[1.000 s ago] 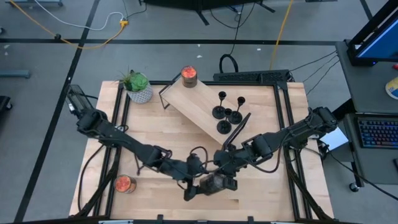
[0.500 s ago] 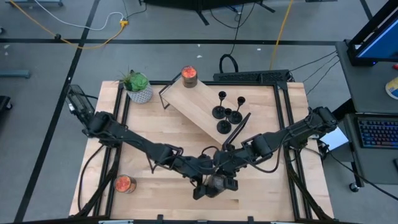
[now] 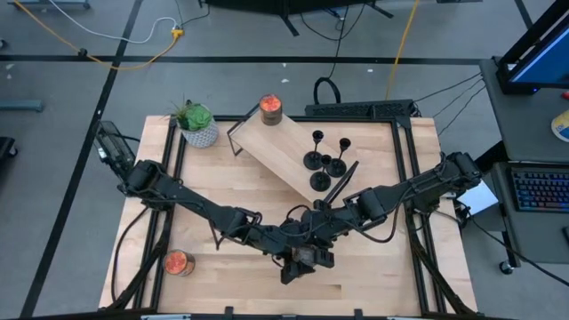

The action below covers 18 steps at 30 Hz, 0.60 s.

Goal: Pick & Place candle stick holders
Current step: Put the brown scented candle on the shelf

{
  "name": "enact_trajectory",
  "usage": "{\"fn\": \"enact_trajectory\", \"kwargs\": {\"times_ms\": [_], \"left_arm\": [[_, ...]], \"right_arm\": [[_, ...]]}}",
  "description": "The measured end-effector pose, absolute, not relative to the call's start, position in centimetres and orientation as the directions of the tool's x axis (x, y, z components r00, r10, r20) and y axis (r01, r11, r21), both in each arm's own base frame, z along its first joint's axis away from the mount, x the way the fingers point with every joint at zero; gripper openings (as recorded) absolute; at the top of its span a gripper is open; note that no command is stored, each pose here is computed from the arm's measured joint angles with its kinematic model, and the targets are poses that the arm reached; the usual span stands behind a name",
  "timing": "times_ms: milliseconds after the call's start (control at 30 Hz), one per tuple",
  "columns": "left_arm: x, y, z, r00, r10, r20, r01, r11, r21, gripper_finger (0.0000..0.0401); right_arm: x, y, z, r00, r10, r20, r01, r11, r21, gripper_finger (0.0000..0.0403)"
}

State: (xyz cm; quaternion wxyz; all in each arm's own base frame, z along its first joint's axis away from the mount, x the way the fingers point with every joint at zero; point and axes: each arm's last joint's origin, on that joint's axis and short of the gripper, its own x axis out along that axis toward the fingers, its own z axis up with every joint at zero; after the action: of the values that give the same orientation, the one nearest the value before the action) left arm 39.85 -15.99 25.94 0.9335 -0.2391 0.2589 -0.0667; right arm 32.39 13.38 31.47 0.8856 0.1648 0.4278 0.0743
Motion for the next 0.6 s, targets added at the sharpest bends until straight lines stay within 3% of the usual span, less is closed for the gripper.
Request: {"fn": "enact_trajectory", "kwargs": {"times_ms": [133,400,600], "left_arm": [[39.8,-16.1,25.9,0.852,-0.258,-0.455,0.013,0.881,-0.473,0.0350],[39.6,-16.5,25.9,0.847,-0.272,-0.457,0.024,0.878,-0.478,0.0347],[39.1,-17.2,25.6,0.826,-0.280,-0.490,0.019,0.881,-0.472,0.0345]], "right_arm": [[32.5,13.4,31.6,0.633,0.283,-0.720,0.000,0.931,0.366,0.0000],[32.5,13.5,31.7,0.635,0.293,-0.715,-0.008,0.928,0.374,0.0002],[32.3,13.6,32.0,0.617,0.349,-0.705,-0.012,0.900,0.435,0.0029]]}}
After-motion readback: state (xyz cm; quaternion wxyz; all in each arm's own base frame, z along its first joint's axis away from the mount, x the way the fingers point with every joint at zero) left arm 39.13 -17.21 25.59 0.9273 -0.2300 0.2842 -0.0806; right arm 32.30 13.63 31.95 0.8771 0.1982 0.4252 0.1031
